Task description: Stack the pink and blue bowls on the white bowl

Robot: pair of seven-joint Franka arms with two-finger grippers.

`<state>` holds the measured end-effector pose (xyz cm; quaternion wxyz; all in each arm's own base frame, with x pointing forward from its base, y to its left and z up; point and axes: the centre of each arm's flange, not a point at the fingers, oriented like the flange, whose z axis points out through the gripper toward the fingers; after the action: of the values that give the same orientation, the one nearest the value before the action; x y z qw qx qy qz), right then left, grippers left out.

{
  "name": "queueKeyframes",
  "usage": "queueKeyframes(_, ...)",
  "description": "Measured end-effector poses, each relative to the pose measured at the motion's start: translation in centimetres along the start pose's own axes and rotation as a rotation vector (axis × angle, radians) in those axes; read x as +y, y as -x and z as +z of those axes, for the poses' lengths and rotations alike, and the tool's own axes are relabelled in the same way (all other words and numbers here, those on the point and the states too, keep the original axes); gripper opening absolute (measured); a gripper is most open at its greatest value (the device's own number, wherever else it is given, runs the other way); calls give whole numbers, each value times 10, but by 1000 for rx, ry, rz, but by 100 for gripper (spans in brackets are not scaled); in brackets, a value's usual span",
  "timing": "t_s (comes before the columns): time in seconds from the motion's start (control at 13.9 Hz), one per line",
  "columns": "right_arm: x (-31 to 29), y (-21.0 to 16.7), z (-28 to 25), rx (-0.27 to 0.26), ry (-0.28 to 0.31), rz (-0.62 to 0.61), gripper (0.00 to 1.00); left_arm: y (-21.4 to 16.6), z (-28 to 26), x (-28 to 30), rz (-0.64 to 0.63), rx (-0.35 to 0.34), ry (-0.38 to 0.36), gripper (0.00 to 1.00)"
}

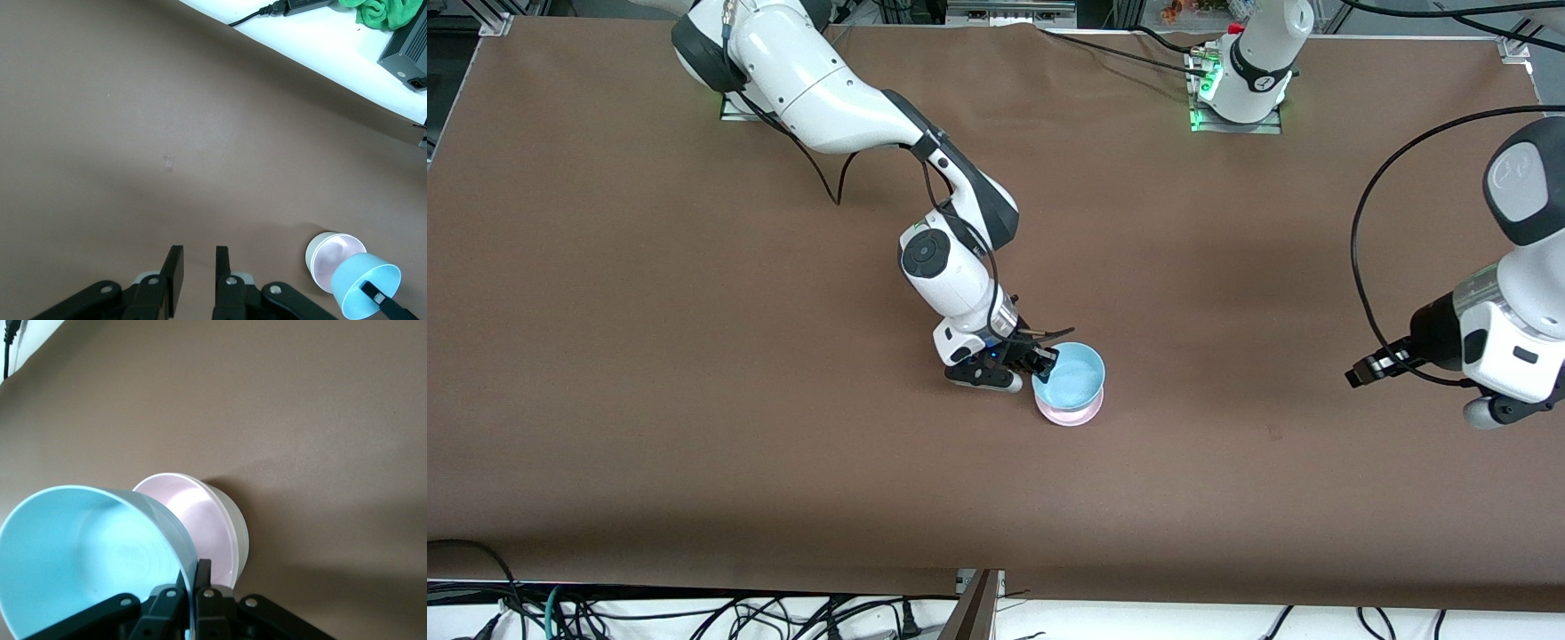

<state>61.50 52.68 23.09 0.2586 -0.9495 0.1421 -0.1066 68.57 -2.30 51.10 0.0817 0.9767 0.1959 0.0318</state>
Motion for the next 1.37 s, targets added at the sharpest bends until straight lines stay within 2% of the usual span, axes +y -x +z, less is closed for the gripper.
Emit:
queueKeyframes(0.22, 2, 0, 2, 4, -3, 1, 7, 1, -4, -5, 27, -7, -4, 27)
queueKeyframes(0.29, 2, 0, 2, 6, -4, 1, 14, 1, -9, -6, 31, -2, -4, 27)
queueKeyframes(0.43, 3, -2, 3, 10, -4, 1, 36, 4, -20, -9, 48, 5, -19, 29)
queueKeyframes(0.65, 3, -5, 2, 13, -1, 1, 68, 10, -27, -12, 93, 4, -93, 31)
queueKeyframes(0.72, 3, -6, 1, 2, 16, 0, 78, 12, -29, -12, 101, 0, -101, 31)
queueKeyframes(0.86, 5, -19, -10, -41, 93, -9, 98, 16, -31, -12, 111, -11, -107, 32)
queueKeyframes(1.08, 3, -62, -74, -118, 216, -135, 100, 20, -34, -12, 121, -20, -113, 34)
queueKeyframes(1.37, 46, -126, -172, -297, 350, -349, 100, 29, -38, -15, 159, -23, -128, 35)
